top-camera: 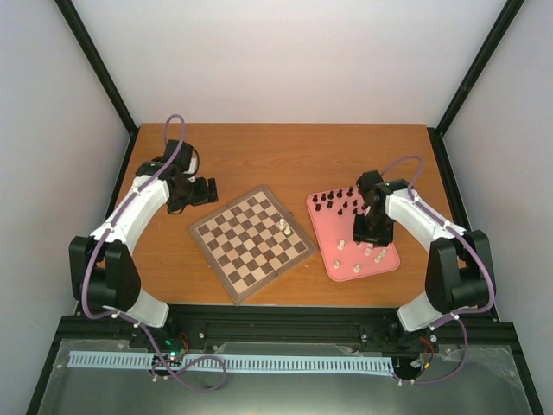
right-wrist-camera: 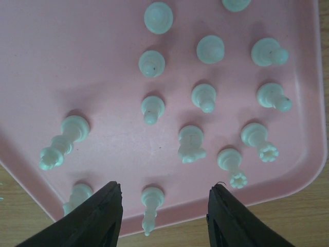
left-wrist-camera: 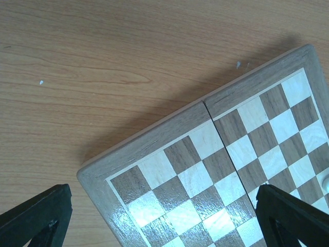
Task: Set up the chess pieces on the board
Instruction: Pick up the chess piece from the storage box.
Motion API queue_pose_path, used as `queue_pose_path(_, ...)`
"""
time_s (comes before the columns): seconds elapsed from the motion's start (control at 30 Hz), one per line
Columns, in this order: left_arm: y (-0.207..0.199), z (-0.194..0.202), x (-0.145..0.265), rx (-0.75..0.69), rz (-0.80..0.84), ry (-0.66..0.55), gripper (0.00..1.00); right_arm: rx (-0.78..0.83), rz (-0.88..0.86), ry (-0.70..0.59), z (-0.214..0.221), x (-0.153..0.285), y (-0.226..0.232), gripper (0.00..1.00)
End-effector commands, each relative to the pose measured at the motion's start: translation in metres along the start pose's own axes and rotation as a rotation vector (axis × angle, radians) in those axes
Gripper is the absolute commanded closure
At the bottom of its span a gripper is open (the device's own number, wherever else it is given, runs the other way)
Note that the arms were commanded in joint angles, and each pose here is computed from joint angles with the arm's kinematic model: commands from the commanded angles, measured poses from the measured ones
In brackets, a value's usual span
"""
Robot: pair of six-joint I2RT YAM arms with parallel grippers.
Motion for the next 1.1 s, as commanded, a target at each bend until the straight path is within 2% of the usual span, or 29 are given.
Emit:
queue_pose_path(0.0, -0.006, -0.006, -0.001, -0.019, 0.009, -0.008, 0.00, 0.033, -0.030, -0.043, -0.003, 0.009, 0.005, 0.54)
queue_pose_path(0.13, -0.008, -0.004, -0.003, -0.025, 0.010, 0.000, 0.00, 0.098, -0.038, -0.096, 0.002, 0.025, 0.020, 0.53)
queue_pose_path(0.37, -0.013, -0.004, -0.001, -0.037, 0.019, -0.006, 0.00, 0.270, -0.022, -0.069, 0.041, 0.021, 0.067, 0.53)
queue_pose_path(0.9, -0.012, -0.003, 0.003, -0.048, -0.001, -0.018, 0.00, 0.316, -0.035, 0.046, 0.062, -0.024, 0.064, 0.54)
queue_pose_path(1.07, -0.012, -0.004, 0.002, -0.048, -0.002, -0.017, 0.00, 0.325, -0.043, 0.066, 0.064, -0.031, 0.067, 0.58)
Point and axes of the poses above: each gripper's point midway between its finger pads, its own x axis back along the fingers, its own y axis along the line the jaws close on, z = x × y, the point moved 3 cm from there along x, back along the fingers, and after that the axes turned 3 degrees about -x, right-handed, at the moved point
